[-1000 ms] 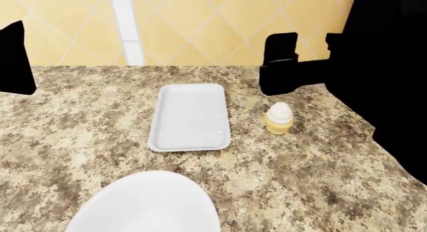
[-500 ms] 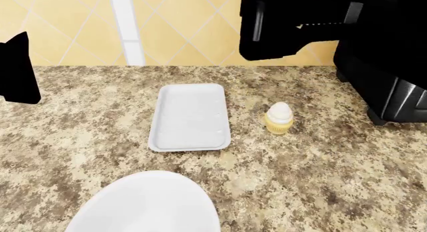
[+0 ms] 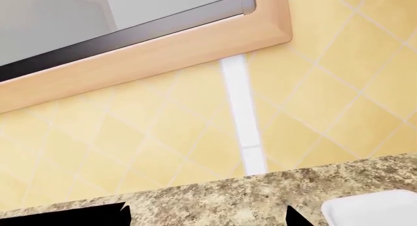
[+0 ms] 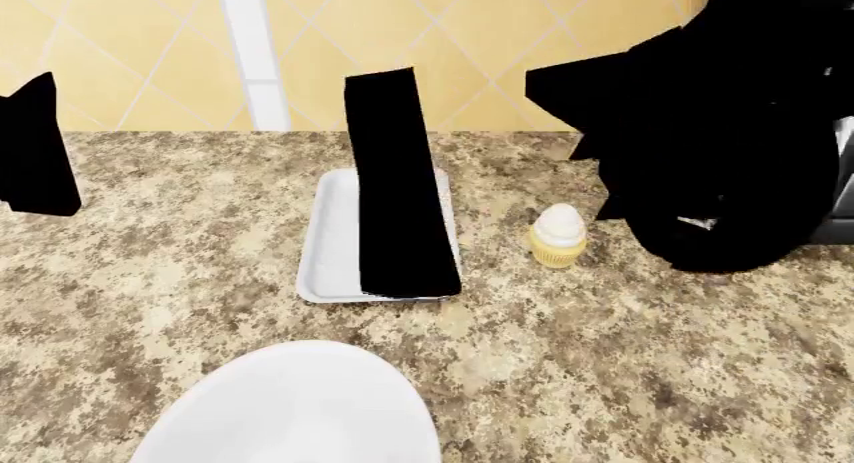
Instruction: Move the fresh-baked cupcake off the tray onto the counter, and place the bowl used for mixing into the sink.
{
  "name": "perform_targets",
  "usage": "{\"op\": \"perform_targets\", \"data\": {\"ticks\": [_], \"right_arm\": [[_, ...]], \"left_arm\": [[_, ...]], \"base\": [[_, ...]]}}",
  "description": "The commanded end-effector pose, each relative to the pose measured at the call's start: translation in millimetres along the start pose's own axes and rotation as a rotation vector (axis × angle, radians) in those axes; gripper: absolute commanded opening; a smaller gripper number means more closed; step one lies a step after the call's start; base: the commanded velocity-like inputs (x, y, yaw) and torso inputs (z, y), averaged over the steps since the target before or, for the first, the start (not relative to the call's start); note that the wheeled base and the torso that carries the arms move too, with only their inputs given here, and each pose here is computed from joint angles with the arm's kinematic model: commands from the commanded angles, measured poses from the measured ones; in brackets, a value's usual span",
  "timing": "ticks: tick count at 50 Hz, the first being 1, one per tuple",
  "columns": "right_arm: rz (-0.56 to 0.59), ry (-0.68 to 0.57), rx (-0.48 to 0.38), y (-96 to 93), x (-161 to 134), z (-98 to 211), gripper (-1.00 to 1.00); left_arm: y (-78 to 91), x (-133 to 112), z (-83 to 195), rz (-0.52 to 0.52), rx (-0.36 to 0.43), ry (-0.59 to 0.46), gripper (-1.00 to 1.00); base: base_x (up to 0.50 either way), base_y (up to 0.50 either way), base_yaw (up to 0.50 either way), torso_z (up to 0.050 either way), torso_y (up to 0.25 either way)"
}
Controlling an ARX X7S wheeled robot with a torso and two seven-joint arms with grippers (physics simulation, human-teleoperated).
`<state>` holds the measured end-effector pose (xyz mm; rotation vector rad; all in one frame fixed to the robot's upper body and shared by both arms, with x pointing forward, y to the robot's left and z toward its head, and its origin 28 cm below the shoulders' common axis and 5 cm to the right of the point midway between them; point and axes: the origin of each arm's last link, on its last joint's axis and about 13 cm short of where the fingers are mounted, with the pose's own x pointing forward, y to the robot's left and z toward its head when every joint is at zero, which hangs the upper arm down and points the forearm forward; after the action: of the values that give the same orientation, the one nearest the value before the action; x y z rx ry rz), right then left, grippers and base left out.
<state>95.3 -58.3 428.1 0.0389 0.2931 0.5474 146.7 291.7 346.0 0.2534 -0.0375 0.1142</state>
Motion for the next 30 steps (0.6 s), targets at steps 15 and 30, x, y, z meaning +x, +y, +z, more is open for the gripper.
{"op": "perform_targets", "data": {"ticks": [15,30], "right_arm": [[0.005,0.209,-0.118,19.5,0.2,-6.8,1.0],[-0.007,0.255,-0.12,14.2,14.1,-17.0,1.0]], "left_arm": [[1.6,1.3,-3.2,0.004,-0.003,0.004,1.0],[4.1,2.9,5.2,0.004,-0.004,0.009,1.0]], "base": [[0.0,0.0,0.0,0.0,0.0],[0.0,0.0,0.0,0.0,0.0]]}}
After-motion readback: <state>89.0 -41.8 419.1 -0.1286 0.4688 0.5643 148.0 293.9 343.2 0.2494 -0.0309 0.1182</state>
